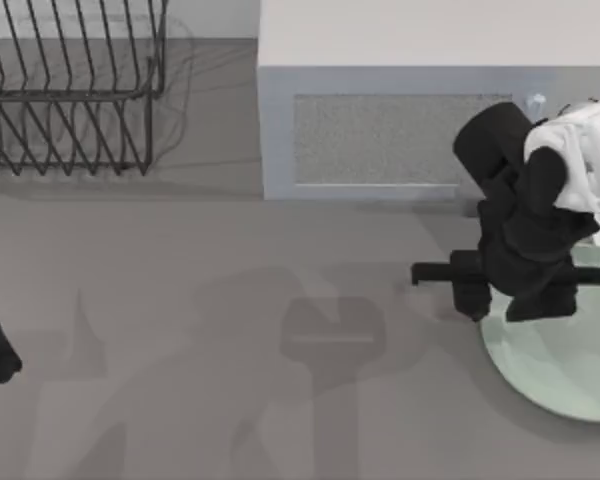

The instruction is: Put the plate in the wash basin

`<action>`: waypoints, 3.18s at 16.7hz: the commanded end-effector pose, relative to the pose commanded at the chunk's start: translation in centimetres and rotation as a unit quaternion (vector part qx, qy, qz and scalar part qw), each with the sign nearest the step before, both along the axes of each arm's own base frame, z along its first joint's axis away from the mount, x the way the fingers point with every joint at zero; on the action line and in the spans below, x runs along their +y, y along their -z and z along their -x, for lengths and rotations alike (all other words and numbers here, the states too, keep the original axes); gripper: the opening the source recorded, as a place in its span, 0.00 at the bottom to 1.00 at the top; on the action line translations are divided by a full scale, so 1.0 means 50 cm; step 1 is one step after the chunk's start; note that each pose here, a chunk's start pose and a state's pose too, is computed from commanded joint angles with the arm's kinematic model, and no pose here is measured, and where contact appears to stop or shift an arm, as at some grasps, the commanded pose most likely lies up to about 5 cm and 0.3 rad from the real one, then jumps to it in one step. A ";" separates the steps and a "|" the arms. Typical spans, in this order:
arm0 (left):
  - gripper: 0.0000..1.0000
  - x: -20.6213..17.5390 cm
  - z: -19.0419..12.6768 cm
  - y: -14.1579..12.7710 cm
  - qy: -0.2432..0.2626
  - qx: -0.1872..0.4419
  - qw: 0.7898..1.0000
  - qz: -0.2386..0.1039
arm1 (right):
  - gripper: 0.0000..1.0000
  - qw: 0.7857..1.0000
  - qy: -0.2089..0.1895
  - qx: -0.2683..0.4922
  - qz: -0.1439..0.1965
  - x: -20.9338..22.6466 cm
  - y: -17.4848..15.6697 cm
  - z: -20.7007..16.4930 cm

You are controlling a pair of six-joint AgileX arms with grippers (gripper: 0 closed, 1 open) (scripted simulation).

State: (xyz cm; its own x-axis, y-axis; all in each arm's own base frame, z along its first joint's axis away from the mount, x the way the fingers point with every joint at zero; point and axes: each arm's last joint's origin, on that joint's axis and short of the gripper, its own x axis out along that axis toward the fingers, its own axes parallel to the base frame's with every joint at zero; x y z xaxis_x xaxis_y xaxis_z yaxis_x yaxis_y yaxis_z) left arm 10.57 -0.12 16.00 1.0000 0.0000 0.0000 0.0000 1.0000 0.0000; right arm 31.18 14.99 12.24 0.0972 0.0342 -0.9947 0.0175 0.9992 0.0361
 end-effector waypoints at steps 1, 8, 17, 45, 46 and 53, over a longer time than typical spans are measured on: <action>1.00 0.000 0.000 0.000 0.000 0.000 1.000 0.000 | 0.00 1.000 -0.001 0.000 0.001 0.001 0.000 0.000; 1.00 0.000 0.000 0.000 0.000 0.000 1.000 0.000 | 0.00 0.995 -0.080 0.029 0.046 0.084 -0.086 -0.013; 1.00 0.000 0.000 0.000 0.000 0.000 1.000 0.000 | 0.00 0.999 -0.037 0.018 0.023 0.040 -0.440 -0.012; 1.00 0.000 0.000 0.000 0.000 0.000 1.000 0.000 | 0.00 0.999 0.003 0.031 0.024 -0.356 -0.221 -0.357; 1.00 0.000 0.000 0.000 0.000 0.000 1.000 0.000 | 0.00 0.999 -0.002 0.040 0.020 -0.363 -0.201 -0.362; 1.00 0.000 0.000 0.000 0.000 0.000 1.000 0.000 | 0.15 0.999 -0.005 0.046 0.018 -0.366 -0.190 -0.365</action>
State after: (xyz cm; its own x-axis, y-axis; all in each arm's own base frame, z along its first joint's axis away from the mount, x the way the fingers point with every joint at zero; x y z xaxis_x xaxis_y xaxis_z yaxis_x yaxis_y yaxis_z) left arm 10.57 -0.12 16.00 1.0000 0.0000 0.0000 0.0000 1.0000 0.0000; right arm 49.43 -3.32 21.73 0.0049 -0.0003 -1.0000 0.0097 1.0000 -0.0003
